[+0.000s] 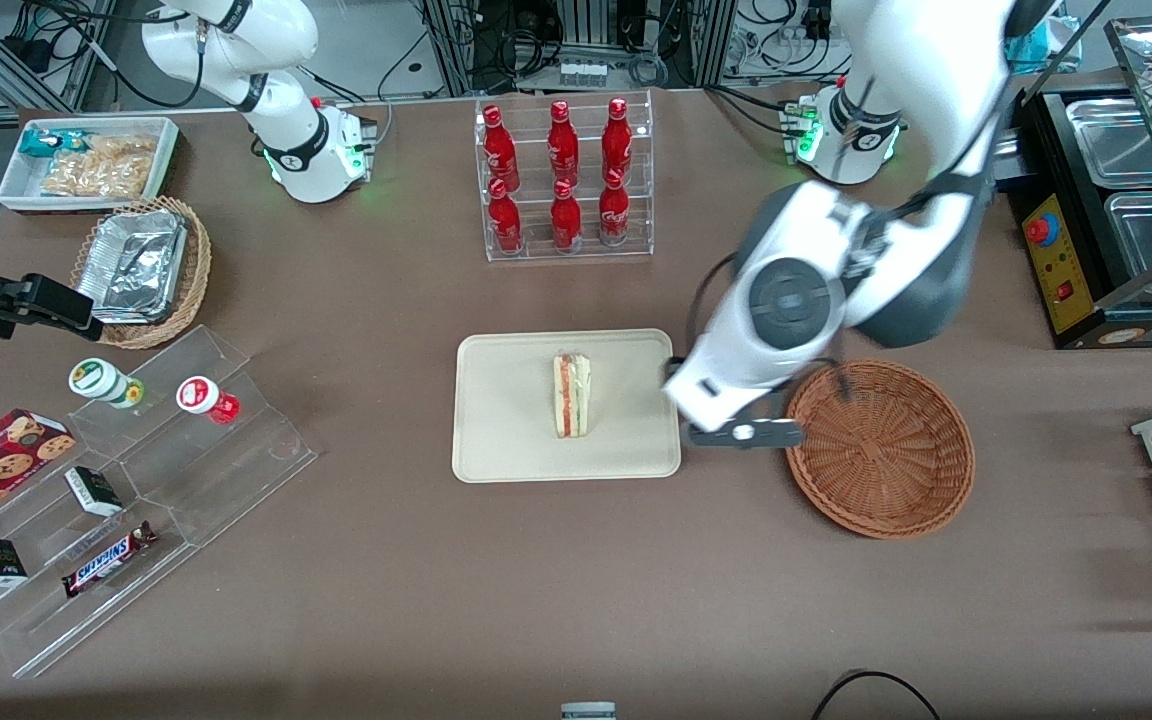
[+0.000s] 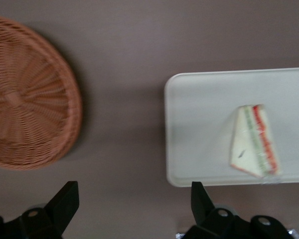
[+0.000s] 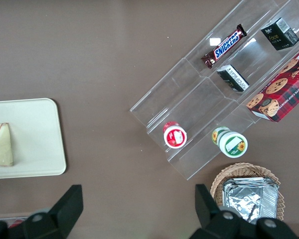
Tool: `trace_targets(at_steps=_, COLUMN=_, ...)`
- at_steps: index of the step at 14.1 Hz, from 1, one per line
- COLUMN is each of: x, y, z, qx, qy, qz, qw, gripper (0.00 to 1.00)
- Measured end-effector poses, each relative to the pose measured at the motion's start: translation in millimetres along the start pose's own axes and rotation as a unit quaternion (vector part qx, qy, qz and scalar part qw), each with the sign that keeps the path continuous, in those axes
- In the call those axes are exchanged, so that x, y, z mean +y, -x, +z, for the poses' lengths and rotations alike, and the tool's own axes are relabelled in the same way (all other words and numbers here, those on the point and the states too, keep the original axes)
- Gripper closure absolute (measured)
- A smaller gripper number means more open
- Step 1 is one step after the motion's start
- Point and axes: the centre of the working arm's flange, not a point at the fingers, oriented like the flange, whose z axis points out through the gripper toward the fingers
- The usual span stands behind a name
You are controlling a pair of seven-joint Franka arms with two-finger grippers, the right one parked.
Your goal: Place sandwich from basket to tray
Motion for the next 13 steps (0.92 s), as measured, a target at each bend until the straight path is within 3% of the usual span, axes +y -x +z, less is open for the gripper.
trace_targets(at_steps=2, x=-51.7, y=22.8, z=-21.8, qx=-0.002, qy=-0.005, qz=-0.008, qw=1.0000, gripper=0.00)
trace_targets(at_steps=5, x=-109.1, y=60.1, z=-53.4, qx=-0.021, qy=-0.017, qz=-0.030, qw=0.9992, gripper=0.00)
trace_targets(at_steps=8, x=-156.7, y=76.2, z=-77.1, qx=-0.028, qy=-0.016, qz=-0.040, qw=0.9987, gripper=0.00)
trace_targets(at_steps=13, x=-227.8, y=78.8, z=-98.8, qx=-0.013, qy=-0.002, qz=-0.024, qw=0.9996, gripper=0.00)
